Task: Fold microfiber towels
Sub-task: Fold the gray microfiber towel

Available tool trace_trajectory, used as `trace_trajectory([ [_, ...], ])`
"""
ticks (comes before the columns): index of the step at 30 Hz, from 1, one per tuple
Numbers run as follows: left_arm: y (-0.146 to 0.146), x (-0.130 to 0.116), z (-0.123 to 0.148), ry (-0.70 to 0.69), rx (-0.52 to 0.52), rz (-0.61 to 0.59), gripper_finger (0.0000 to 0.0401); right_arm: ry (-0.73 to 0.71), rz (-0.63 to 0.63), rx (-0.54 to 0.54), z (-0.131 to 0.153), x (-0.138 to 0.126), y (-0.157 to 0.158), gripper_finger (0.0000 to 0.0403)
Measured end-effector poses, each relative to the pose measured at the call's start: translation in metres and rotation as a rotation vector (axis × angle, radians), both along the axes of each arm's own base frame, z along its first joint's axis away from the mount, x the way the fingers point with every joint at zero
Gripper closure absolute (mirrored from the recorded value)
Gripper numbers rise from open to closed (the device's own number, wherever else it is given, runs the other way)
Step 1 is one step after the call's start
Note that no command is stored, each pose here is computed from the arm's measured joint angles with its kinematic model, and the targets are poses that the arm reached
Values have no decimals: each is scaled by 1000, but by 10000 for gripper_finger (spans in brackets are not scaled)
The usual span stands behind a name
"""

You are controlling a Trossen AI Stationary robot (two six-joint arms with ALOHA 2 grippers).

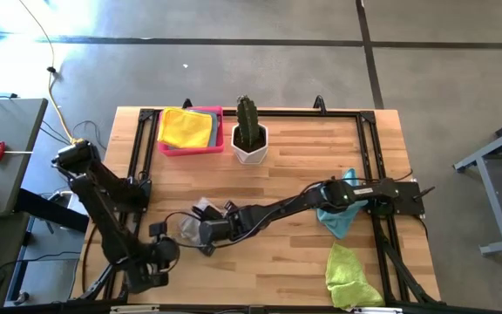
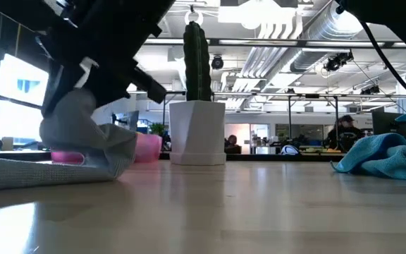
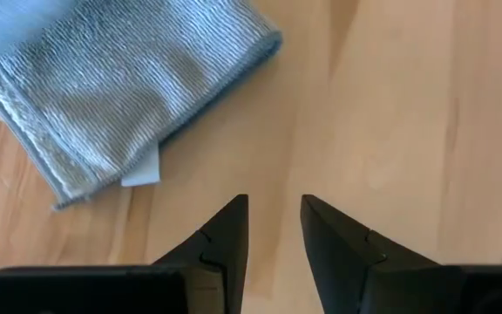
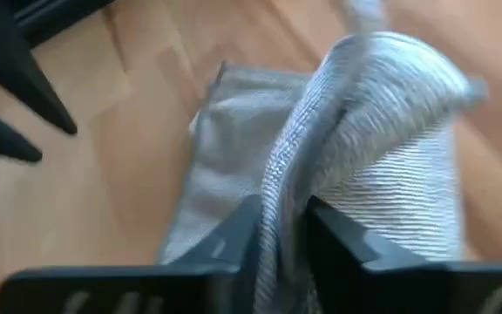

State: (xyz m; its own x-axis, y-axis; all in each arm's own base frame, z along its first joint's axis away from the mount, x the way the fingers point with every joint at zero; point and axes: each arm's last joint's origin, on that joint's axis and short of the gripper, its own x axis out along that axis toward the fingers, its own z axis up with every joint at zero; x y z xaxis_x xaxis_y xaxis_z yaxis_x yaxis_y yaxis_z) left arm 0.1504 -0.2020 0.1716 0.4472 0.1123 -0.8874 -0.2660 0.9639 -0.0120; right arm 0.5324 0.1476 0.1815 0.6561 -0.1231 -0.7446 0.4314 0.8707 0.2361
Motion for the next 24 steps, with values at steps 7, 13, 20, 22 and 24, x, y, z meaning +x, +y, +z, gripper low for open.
trace_trajectory([
  [7,-2,-5,2,-24,-2,6,304,-104,160,121,6,9,11,238],
  [13,-2,-4,3,-88,26,27,304,-33,231,0,21,-1,6,231],
  [20,2,0,7,-296,163,59,304,256,55,-375,19,-29,-19,231],
  [22,4,3,8,-342,196,80,304,266,26,-386,13,-29,-23,231],
  [24,7,7,9,-358,211,101,304,293,39,-354,0,-30,-23,231],
])
